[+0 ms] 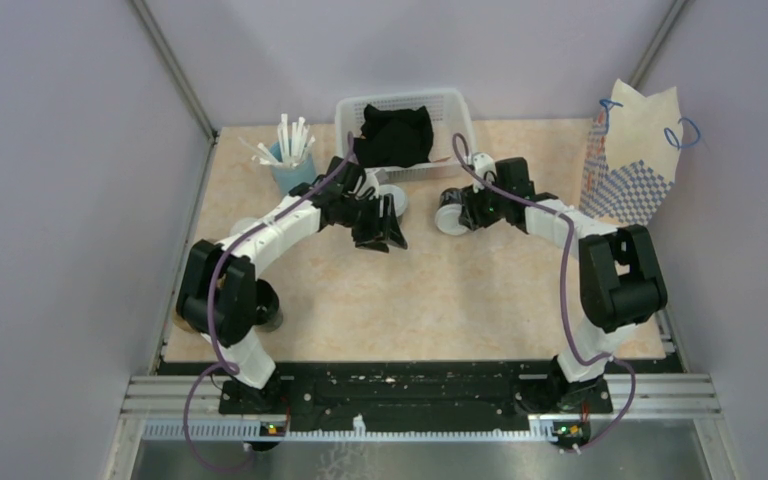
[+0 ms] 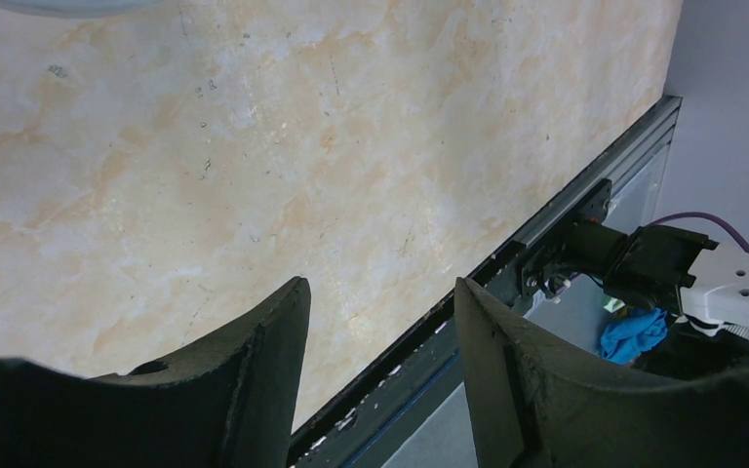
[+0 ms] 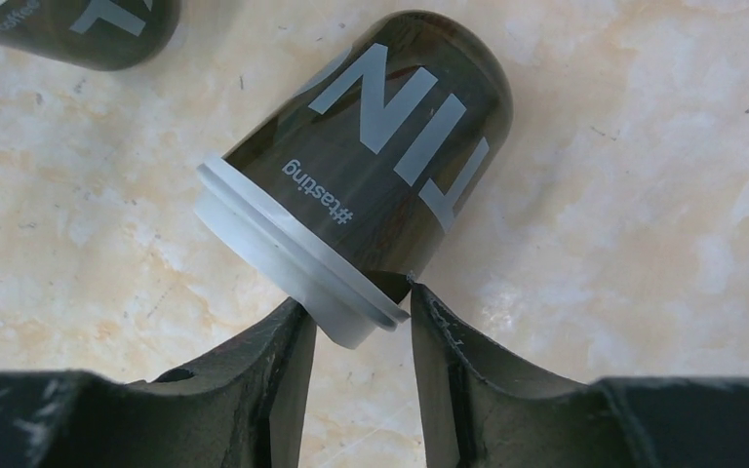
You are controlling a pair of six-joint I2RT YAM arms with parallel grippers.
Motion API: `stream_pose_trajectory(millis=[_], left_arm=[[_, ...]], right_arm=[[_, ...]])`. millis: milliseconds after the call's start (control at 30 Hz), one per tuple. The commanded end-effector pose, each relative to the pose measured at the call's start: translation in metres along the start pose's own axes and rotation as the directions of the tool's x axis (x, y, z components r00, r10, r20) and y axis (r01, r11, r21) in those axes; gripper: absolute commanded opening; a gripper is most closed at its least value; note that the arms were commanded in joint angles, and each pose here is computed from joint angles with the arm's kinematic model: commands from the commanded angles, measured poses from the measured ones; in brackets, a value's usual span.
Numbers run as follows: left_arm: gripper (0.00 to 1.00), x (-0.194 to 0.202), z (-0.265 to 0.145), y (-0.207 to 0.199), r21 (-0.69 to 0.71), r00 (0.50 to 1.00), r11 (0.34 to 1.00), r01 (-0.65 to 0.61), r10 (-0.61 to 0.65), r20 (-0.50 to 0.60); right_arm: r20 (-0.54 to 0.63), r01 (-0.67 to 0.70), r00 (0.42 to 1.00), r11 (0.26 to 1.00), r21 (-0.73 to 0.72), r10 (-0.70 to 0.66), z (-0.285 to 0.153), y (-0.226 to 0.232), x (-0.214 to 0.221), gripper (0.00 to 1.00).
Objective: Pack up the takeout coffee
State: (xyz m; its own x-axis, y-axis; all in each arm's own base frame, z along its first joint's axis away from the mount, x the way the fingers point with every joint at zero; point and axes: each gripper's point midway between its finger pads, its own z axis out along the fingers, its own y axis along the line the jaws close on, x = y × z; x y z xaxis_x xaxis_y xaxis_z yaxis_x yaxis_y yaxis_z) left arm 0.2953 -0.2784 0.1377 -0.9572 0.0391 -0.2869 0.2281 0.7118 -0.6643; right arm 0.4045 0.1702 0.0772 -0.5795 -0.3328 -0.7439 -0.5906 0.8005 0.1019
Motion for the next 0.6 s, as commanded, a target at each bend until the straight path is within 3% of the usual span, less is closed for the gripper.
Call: stream_pose_trajectory(millis=[0, 100, 200, 400, 567], left_arm=[[0.63, -0.01, -0.018, -0.019, 0.046, 0.997, 0.997, -0.057, 0.054, 0.058], [0.63, -0.013, -0.021, -0.02, 0.046, 0.996, 0.998, -0.054, 0.05, 0.072], [0.63, -0.016, -0.024, -0.021, 0.048, 0.995, 0.998, -0.046, 0.042, 0.091], [0.64, -0.021, -0.034, -0.022, 0.061, 0.991, 0.998, -0.025, 0.017, 0.133], [0.64, -0.023, -0.046, -0.024, 0.068, 0.984, 0.998, -0.013, 0.0, 0.18]], right_arm=[[0.059, -0.109, 0.992, 0.994, -0.024, 0.111, -0.01, 0.008, -0.029, 0.39], [0.027, -0.262, 0.964, 0.964, -0.05, 0.264, -0.024, 0.021, -0.038, 0.35], [-0.087, -0.428, 0.903, 0.9, -0.084, 0.421, -0.042, 0.043, -0.035, 0.35], [-0.214, -0.724, 0.69, 0.658, -0.209, 0.691, -0.07, 0.094, -0.045, 0.34], [-0.267, -0.849, 0.527, 0.482, -0.219, 0.807, -0.069, 0.104, -0.057, 0.35]])
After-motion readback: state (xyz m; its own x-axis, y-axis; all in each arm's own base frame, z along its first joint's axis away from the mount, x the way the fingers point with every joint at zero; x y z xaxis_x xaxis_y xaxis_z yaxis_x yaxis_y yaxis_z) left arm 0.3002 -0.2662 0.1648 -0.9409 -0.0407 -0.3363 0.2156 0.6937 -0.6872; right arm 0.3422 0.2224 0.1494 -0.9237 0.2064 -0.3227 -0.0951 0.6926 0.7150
